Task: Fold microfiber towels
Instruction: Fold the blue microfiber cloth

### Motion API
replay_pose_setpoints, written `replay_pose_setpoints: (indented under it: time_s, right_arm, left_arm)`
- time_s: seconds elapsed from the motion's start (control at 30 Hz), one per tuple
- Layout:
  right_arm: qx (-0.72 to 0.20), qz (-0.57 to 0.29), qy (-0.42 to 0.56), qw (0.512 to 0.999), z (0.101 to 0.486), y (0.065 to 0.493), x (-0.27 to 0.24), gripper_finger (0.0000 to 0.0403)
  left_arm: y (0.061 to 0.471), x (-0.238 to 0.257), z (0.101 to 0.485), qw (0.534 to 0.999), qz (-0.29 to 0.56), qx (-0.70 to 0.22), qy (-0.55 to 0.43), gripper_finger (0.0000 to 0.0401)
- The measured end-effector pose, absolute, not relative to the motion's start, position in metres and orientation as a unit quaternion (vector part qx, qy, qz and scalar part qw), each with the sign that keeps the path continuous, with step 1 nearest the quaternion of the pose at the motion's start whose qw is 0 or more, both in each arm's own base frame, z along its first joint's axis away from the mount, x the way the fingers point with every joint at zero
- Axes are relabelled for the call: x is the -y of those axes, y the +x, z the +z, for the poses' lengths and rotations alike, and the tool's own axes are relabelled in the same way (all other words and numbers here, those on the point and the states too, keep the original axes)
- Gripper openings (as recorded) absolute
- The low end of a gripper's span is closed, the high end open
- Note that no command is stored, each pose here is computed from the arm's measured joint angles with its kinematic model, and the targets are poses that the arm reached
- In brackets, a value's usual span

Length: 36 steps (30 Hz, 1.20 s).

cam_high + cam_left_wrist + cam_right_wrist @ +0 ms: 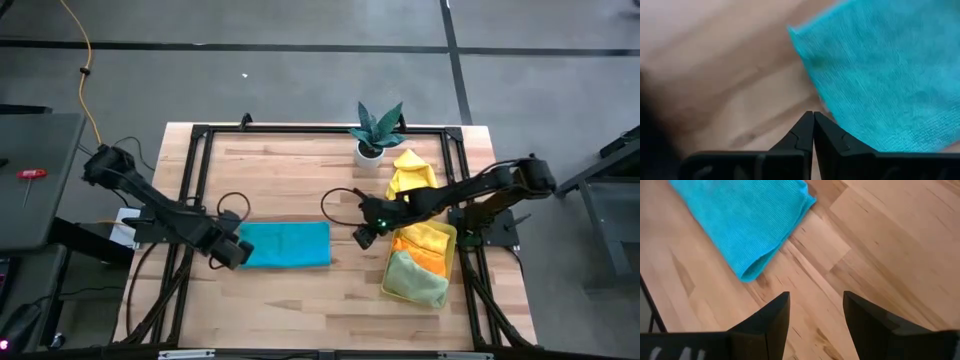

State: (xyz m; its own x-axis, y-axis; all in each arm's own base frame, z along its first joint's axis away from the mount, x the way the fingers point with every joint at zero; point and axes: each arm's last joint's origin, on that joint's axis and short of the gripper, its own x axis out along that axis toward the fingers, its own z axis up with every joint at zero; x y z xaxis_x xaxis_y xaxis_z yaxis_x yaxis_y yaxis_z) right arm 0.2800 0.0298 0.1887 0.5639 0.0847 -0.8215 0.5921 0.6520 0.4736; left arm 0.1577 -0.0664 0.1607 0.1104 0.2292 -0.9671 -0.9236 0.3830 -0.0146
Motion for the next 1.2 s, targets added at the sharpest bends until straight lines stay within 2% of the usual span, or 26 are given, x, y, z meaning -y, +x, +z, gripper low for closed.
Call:
replay_pose_setpoints:
  time_s: [0.43, 0.8, 0.97, 1.2]
  right_arm:
    - [-0.431, -0.144, 0.38, 0.806, 0.191, 0.281, -0.03, 0.0177]
    - [-0.419, -0.133, 0.38, 0.814, 0.193, 0.284, -0.03, 0.0177]
    - [-0.412, -0.155, 0.428, 0.789, 0.193, 0.284, -0.032, 0.0177]
    - [-0.406, -0.214, 0.533, 0.711, 0.181, 0.286, -0.034, 0.0177]
  left_arm:
    - [0.185, 0.072, 0.128, 0.631, 0.447, -0.515, -0.37, 0.0]
    - [0.205, 0.062, 0.127, 0.676, 0.417, -0.463, -0.392, 0.0]
    - [0.213, 0.055, 0.128, 0.689, 0.402, -0.451, -0.401, 0.0]
    - [0.207, 0.05, 0.133, 0.689, 0.379, -0.49, -0.376, 0.0]
